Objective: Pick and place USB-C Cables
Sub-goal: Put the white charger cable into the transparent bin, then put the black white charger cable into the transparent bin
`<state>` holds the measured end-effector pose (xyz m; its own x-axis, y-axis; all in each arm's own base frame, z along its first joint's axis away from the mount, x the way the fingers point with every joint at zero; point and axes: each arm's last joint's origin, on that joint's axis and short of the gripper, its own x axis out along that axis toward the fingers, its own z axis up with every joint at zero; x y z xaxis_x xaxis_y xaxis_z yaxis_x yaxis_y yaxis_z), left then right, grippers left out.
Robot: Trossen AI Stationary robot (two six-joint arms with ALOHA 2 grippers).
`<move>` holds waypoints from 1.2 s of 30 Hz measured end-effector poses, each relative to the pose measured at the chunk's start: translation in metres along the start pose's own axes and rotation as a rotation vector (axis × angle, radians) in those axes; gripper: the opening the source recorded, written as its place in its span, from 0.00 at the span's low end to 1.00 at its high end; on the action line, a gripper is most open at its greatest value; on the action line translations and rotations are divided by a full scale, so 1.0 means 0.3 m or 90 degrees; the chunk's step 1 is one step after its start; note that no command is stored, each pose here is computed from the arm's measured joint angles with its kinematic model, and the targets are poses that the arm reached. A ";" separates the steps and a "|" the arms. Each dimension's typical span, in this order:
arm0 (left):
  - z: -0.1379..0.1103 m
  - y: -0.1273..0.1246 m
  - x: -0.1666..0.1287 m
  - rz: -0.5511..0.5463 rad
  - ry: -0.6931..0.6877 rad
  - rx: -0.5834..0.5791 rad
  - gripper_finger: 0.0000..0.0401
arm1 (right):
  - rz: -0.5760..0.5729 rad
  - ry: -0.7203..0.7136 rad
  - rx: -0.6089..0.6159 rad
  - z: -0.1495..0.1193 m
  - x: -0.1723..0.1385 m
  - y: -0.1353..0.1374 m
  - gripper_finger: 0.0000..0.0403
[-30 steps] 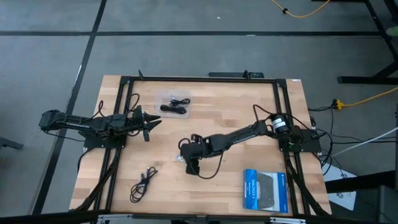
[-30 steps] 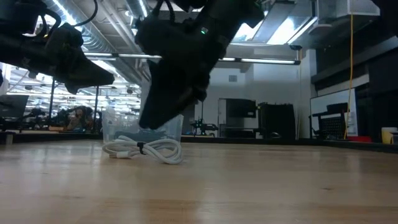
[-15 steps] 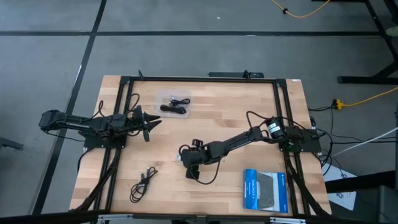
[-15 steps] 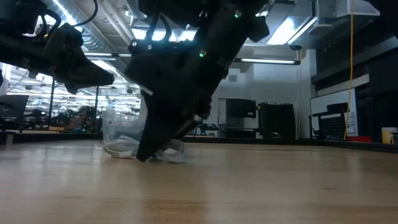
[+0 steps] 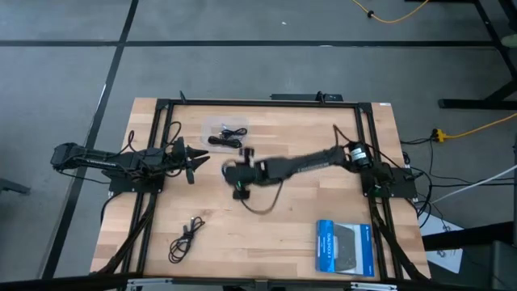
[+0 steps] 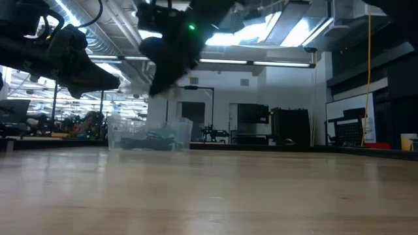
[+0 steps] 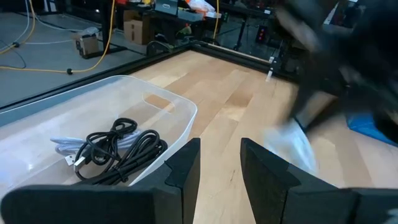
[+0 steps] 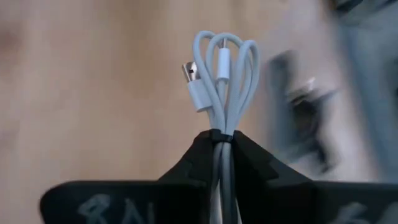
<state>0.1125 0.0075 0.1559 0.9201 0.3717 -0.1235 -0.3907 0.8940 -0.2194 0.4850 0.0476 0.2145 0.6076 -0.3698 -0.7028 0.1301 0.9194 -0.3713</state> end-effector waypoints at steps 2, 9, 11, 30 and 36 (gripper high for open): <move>0.000 0.000 0.000 0.000 0.000 0.000 0.27 | -0.018 -0.032 -0.011 0.053 0.000 -0.099 0.09; 0.000 0.000 0.000 0.001 0.000 0.000 0.27 | 0.038 -0.090 0.090 0.100 0.034 -0.485 0.09; 0.000 0.001 0.000 0.007 -0.002 0.000 0.27 | 0.114 -0.114 0.123 0.084 0.051 -0.562 0.09; 0.000 0.002 0.000 0.010 -0.003 0.000 0.27 | 0.271 -0.034 0.304 -0.021 0.108 -0.661 0.68; 0.000 0.001 0.000 0.010 -0.003 0.000 0.27 | 0.420 0.174 0.302 -0.076 0.059 -0.510 0.68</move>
<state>0.1124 0.0079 0.1559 0.9142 0.3862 -0.1228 -0.4045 0.8883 -0.2175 0.4580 -0.1027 0.2452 0.4717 0.2966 -0.8303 0.1678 0.8943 0.4148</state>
